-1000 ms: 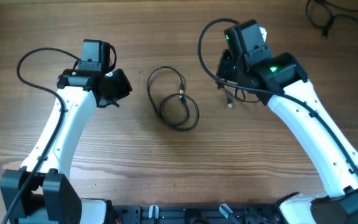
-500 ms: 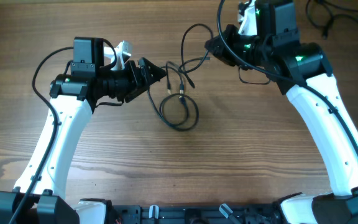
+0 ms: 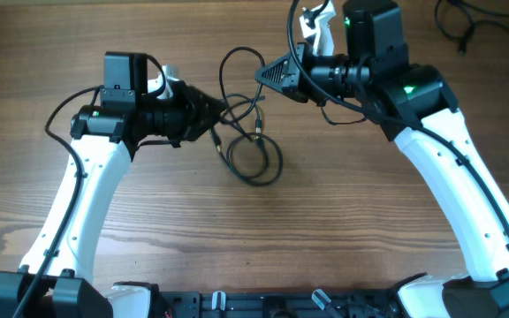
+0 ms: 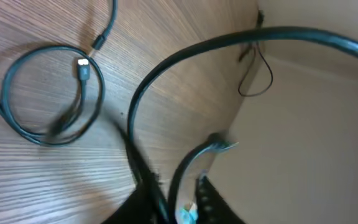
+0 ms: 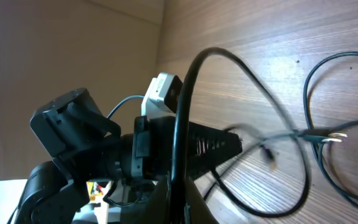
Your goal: Untangle cables
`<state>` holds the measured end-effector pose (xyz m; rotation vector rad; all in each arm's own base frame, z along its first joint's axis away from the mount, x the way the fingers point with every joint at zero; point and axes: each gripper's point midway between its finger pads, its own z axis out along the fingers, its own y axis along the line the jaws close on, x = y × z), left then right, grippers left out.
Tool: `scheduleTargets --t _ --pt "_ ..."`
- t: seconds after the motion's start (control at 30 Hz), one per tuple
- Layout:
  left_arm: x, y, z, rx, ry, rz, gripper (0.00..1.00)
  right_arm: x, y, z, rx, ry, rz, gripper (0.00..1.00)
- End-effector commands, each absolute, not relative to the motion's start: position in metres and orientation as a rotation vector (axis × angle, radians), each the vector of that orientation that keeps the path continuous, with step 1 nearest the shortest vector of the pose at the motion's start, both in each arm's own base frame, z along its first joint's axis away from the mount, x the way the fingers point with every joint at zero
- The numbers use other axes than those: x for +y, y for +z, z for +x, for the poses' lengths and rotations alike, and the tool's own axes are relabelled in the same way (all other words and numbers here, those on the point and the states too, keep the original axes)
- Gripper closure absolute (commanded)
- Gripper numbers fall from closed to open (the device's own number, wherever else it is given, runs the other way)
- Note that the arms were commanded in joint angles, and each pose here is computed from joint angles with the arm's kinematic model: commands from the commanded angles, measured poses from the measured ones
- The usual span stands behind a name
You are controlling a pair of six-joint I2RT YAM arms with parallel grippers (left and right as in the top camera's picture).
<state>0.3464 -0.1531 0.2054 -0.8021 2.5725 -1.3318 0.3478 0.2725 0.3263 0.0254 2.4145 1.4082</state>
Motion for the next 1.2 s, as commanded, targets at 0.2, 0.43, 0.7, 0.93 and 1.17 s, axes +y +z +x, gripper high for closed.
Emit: scheduleTargets --t 0.2,0.43,0.7,0.93,1.17 --pt "-0.075 0.162 0.356 2.519 -0.636 -1.064 0.96 0.255 0.321 0.357 2.411 1.225 0.039 0.96" --pt "-0.02 0.147 0.341 2.47 -0.189 -1.161 0.96 0.212 0.319 0.386 2.374 1.123 0.18 0.96" --pt "-0.002 0.145 0.333 2.454 -0.069 -1.192 0.96 0.091 0.294 0.425 2.342 0.666 0.381 0.96" --pt "-0.091 0.184 0.379 2.43 -0.826 -0.972 0.94 0.054 0.296 0.435 2.29 0.581 0.479 0.96" --pt "-0.052 0.182 0.386 2.364 -0.767 -1.085 0.96 -0.018 0.281 0.427 2.271 0.063 0.635 0.96"
